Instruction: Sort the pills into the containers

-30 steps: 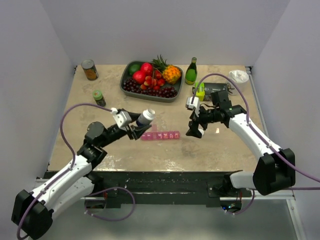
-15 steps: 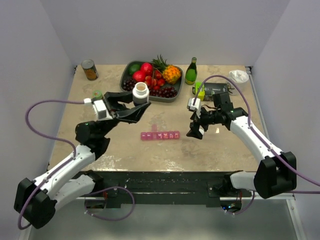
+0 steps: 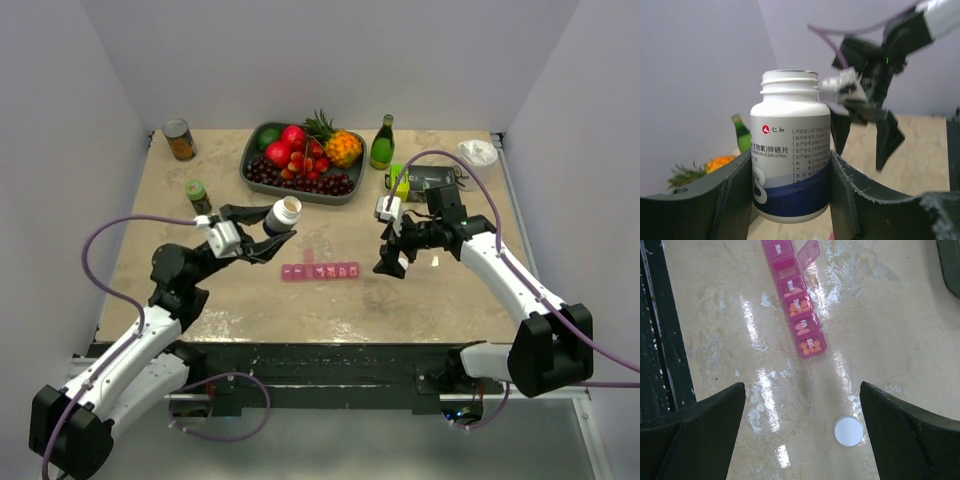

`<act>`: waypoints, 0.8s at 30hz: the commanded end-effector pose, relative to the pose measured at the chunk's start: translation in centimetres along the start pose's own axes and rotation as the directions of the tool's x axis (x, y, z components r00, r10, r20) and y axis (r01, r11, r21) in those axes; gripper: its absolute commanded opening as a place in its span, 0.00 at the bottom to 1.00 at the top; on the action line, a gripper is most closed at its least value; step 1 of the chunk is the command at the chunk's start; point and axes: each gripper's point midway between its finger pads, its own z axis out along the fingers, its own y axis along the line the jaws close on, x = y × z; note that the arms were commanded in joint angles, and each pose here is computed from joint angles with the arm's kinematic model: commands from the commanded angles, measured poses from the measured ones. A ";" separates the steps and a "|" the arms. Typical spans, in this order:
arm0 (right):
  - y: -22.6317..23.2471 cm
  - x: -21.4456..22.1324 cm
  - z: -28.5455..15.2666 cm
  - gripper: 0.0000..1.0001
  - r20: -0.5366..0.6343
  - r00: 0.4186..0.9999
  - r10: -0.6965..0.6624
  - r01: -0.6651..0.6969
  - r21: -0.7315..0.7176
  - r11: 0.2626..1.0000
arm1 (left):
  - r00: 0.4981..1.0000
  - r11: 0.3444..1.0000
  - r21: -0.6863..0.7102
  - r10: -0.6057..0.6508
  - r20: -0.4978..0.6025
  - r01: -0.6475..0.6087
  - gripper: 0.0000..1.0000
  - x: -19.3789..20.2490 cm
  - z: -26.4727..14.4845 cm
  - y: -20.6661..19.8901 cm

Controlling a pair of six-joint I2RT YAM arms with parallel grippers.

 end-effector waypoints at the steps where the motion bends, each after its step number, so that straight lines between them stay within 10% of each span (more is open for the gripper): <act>1: -0.3 -1.1 -0.7 0.99 0.036 0.999 -0.039 0.038 0.030 0.999 | 0.937 0.988 0.152 0.082 -0.339 -0.031 0.00 8.3 -2.1 -0.9; 10: -0.9 -0.5 -0.9 0.99 0.001 1.000 -0.029 0.029 0.064 0.998 | 0.729 0.979 0.178 0.049 -0.683 0.101 0.00 19.2 -8.5 -2.2; 24: -1.0 -0.5 -1.2 0.99 -0.013 1.000 -0.012 0.013 0.073 0.997 | 0.542 0.975 0.160 0.052 -0.839 0.155 0.00 24.0 -11.8 -3.7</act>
